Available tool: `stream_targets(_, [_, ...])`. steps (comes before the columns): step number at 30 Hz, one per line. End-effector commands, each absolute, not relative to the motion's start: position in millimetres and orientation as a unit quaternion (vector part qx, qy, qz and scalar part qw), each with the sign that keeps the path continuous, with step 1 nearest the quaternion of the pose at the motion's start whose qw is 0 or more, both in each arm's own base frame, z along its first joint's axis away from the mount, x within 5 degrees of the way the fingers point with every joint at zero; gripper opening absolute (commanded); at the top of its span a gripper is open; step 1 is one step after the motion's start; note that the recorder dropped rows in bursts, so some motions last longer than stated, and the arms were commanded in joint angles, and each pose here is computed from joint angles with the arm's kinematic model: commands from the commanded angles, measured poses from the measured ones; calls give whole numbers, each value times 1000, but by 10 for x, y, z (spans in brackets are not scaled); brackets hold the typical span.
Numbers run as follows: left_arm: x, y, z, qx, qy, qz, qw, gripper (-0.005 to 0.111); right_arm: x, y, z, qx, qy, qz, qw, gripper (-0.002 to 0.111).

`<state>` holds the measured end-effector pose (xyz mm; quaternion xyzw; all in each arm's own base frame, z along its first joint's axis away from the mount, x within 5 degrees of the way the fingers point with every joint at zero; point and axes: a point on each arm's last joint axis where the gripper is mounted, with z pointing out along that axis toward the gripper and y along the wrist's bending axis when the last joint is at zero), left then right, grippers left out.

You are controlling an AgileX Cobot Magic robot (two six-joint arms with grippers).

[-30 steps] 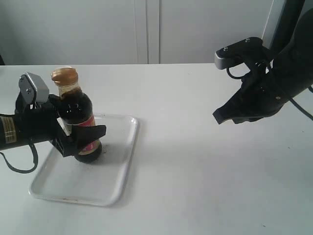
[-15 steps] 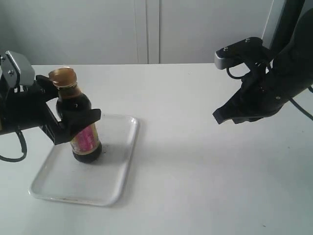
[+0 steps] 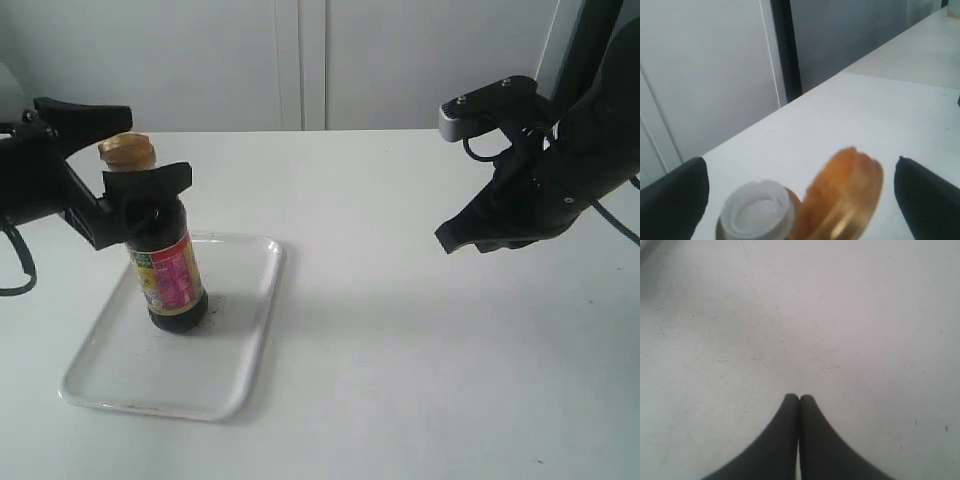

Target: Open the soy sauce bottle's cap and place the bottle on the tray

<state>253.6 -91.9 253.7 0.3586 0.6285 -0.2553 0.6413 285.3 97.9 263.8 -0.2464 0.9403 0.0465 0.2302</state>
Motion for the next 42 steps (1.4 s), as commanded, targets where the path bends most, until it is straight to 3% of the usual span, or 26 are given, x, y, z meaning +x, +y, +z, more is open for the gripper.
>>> stream_targets(1, [2509, -883, 2654, 334, 618, -251, 666, 105, 2868, 978, 2634, -250, 939, 46, 233, 0])
stream_targets(13, [2483, -814, 3057, 284, 589, -238, 718, 105, 2870, 980, 2636, -249, 939, 46, 234, 0])
stream_targets(16, [2528, -768, 3186, 271, 601, -204, 724, 97, 2870, 980, 2636, -249, 939, 46, 234, 0])
stream_targets(17, [2543, -755, 3222, 268, 605, -193, 724, 93, 2870, 980, 2636, -249, 939, 46, 234, 0])
stream_targets(20, [2576, -703, 3468, 255, 606, -157, 737, 56, 2874, 979, 2638, -249, 938, 45, 236, 0])
stream_targets(23, [2577, -631, 3649, 237, 619, -115, 740, 30, 2876, 980, 2639, -249, 938, 45, 238, 0])
stream_targets(24, [2596, -550, 3697, 216, 649, -71, 727, 16, 2880, 981, 2641, -249, 937, 45, 240, 0])
stream_targets(26, [2633, -405, 3729, 183, 698, 3, 692, 0, 2890, 983, 2647, -249, 935, 45, 247, 0])
stream_targets(29, [2645, -172, 3718, 146, 763, 123, 618, 0, 2911, 988, 2659, -260, 929, 42, 260, 0])
stream_targets(34, [2532, 115, 3676, 80, 835, 241, 489, 0, 2932, 977, 2667, -266, 924, 31, 271, 0])
stream_targets(37, [2476, 157, 3650, 71, 862, 251, 435, 0, 2937, 961, 2667, -272, 923, 19, 271, 0])
stream_targets(42, [2404, 89, 3613, 89, 906, 200, 363, 0, 2926, 914, 2661, -270, 929, -4, 255, 0])
